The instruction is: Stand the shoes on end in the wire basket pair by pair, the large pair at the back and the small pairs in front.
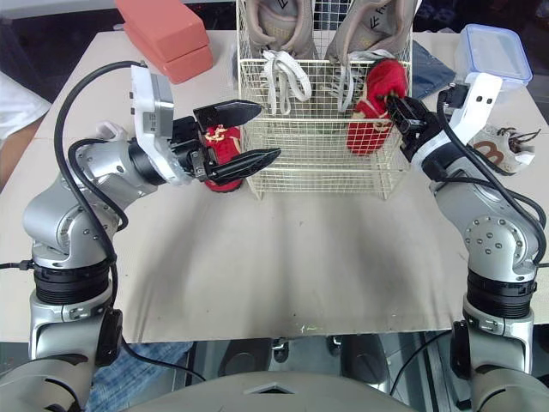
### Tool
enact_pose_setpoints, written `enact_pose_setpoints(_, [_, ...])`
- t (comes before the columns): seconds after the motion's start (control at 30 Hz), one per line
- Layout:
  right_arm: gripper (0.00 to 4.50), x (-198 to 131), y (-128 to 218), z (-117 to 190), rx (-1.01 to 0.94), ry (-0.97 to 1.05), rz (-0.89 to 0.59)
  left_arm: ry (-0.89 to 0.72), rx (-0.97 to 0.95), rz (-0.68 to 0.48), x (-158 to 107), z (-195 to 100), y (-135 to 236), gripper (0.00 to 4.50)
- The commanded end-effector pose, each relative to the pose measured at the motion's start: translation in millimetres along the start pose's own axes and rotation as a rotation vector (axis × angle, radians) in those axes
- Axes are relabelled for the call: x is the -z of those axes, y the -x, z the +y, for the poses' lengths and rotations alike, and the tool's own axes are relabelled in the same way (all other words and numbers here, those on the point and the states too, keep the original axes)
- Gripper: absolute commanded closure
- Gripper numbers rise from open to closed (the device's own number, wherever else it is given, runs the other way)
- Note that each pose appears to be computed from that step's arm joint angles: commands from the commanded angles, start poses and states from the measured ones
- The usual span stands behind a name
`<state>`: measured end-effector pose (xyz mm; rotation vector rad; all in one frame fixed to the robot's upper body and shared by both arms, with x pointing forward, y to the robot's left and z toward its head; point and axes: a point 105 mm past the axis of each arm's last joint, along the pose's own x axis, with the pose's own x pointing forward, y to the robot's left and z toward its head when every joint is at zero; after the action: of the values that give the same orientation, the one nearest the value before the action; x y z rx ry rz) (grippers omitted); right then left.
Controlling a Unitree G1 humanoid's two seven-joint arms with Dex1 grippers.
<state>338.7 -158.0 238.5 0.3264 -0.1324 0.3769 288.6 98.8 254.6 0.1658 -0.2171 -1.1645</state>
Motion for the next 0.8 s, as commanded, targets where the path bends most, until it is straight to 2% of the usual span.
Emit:
enact_pose_setpoints(0.03, [1.18, -15.5, 3.6, -11.4, 0.055, 0.059, -0.057, -0.062, -0.011, -0.027, -12.3, -0.6, 4.5, 0.00])
enact_pose_setpoints(0.1, [0.31, -22.8, 6.3, -12.9, 0.050, 0.091, -0.079, -0.061, -0.030, -0.021, -11.2, 3.2, 8.0, 0.00])
enact_pose_setpoints(0.13, [0.07, -26.1, 7.8, -13.5, 0.047, 0.102, -0.089, -0.062, -0.040, -0.017, -10.7, 5.4, 10.2, 0.00])
enact_pose_setpoints(0.23, [0.07, -39.0, 14.8, -12.0, 0.012, 0.150, -0.120, -0.061, -0.080, -0.002, -9.3, 15.4, 20.4, 0.00])
enact_pose_setpoints(0.4, [0.07, -43.1, 32.9, -0.9, -0.112, 0.211, -0.075, -0.044, -0.127, 0.024, -4.8, 29.6, 37.0, 0.00])
enact_pose_setpoints(0.67, [0.07, -30.0, 61.2, 13.3, -0.272, 0.208, 0.013, -0.029, -0.215, 0.054, 4.3, 55.6, 53.9, 0.00])
enact_pose_setpoints(0.8, [0.07, -12.2, 78.1, 41.0, -0.472, 0.207, 0.060, -0.019, -0.258, 0.108, 20.9, 66.1, 60.6, 0.00])
